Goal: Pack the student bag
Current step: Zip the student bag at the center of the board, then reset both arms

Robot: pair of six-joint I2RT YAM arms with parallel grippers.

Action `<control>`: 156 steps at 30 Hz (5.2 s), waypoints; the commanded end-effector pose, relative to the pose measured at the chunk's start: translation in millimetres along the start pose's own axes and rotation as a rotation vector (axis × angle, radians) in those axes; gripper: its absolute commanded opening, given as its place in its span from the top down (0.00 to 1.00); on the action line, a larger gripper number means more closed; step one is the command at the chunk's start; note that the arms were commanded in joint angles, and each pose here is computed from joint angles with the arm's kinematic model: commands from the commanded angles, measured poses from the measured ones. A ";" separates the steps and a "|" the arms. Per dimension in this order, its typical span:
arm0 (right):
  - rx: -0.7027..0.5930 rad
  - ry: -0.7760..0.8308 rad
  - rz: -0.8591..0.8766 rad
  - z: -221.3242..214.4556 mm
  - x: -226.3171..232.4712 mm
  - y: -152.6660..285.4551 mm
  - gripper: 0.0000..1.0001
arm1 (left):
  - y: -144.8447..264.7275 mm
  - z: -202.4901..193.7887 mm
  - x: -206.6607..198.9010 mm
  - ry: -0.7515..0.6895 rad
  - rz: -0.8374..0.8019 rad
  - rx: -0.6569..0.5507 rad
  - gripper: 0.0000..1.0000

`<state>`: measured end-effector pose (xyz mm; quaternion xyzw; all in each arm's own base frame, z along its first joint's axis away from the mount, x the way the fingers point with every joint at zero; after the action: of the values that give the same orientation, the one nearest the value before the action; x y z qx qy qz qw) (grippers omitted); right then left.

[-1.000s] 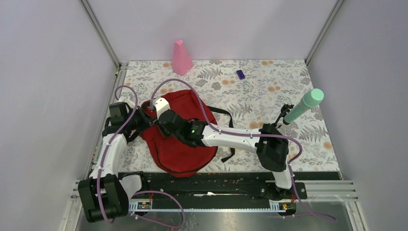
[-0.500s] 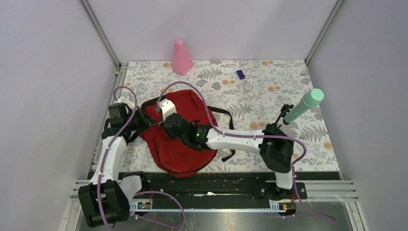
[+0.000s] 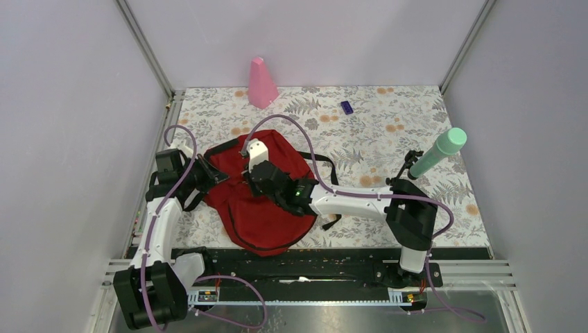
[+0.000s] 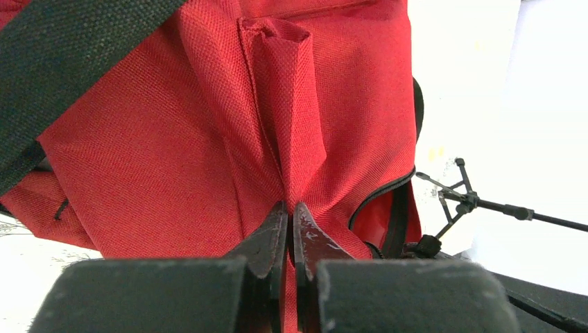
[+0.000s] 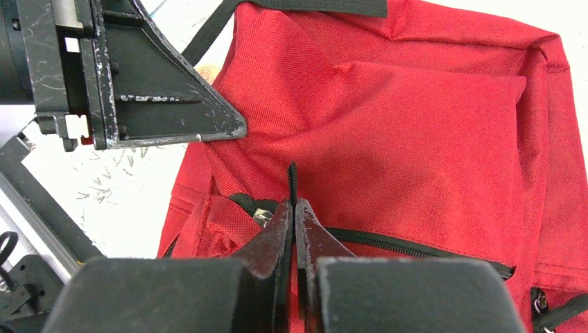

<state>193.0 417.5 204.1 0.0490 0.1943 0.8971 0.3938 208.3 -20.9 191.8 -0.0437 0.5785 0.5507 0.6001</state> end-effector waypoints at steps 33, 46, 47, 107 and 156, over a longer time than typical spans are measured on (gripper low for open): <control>-0.065 -0.091 -0.003 49.9 -25.8 13.6 1.00 | 37.0 -85.3 -21.3 -0.112 -0.252 0.015 0.20; -0.055 -0.102 0.022 47.1 -23.5 12.3 1.00 | 18.2 -75.2 -23.9 -0.113 -0.164 0.009 0.42; -0.056 -0.101 0.031 47.0 -22.7 12.3 1.00 | 17.1 -73.1 -26.6 -0.120 -0.171 0.002 0.42; 0.206 -0.064 -0.433 -57.3 -146.1 -5.0 1.00 | 14.7 16.4 19.6 0.133 0.127 -0.324 1.00; -0.473 0.087 -0.168 82.9 -176.4 177.7 0.00 | 133.5 35.4 -109.3 -0.608 -0.257 -0.920 0.01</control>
<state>209.9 205.5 353.3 -0.0726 0.0496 0.8817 0.4636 170.5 -8.7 362.6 -0.1951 0.0948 0.6725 0.7076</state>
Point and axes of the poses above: each gripper's point midway between its finger pads, its own y axis back along the fingers, its own x axis along the line the jaws close on, z = x × y, the point moved 9 cm from there along y, back along the fingers, and after that the axes turned 11 degrees about y, right-handed, at the moved point
